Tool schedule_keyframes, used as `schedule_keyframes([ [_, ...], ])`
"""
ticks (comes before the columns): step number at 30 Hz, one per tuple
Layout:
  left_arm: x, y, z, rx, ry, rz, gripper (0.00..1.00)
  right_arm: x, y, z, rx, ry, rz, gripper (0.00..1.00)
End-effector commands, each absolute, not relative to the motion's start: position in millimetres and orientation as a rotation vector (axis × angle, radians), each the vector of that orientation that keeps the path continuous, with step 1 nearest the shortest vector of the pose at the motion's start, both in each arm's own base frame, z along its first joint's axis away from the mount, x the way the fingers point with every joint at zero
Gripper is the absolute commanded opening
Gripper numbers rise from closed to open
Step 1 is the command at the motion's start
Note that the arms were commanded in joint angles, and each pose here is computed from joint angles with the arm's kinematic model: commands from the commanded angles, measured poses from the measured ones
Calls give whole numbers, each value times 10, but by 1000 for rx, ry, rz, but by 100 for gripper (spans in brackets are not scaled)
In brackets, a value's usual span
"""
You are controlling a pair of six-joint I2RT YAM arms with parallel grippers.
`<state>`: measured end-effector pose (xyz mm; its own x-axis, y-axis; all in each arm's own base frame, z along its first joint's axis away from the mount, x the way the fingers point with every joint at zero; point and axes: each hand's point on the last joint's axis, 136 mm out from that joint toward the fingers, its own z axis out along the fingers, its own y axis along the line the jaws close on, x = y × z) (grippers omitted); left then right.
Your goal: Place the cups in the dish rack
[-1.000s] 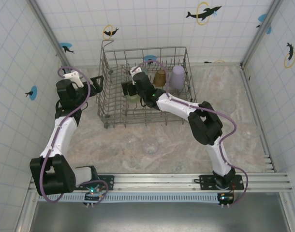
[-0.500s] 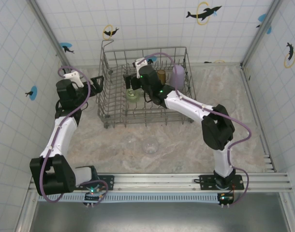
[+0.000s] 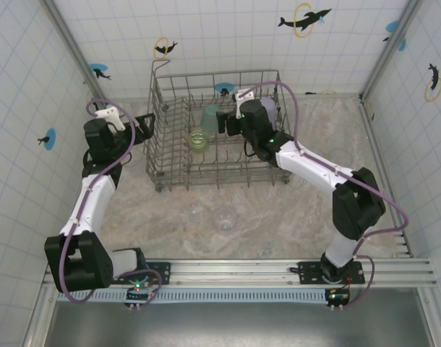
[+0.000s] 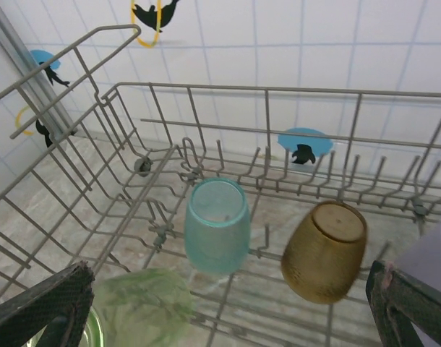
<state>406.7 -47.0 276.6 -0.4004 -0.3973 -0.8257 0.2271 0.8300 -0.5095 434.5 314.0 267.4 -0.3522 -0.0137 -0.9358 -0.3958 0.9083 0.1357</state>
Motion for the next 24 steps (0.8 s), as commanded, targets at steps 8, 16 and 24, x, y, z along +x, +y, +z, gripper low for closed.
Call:
schedule_keyframes([
  [8,4083,-420,2841,-129,1840,-656,98,4141,2576,2720,-202,1924,373,100],
  [16,4091,-399,2829,-137,1844,-644,98,4009,2368,2669,-155,1930,366,100],
  [24,4159,-331,2761,-157,1857,-551,98,3891,2234,2646,-109,1938,363,100],
])
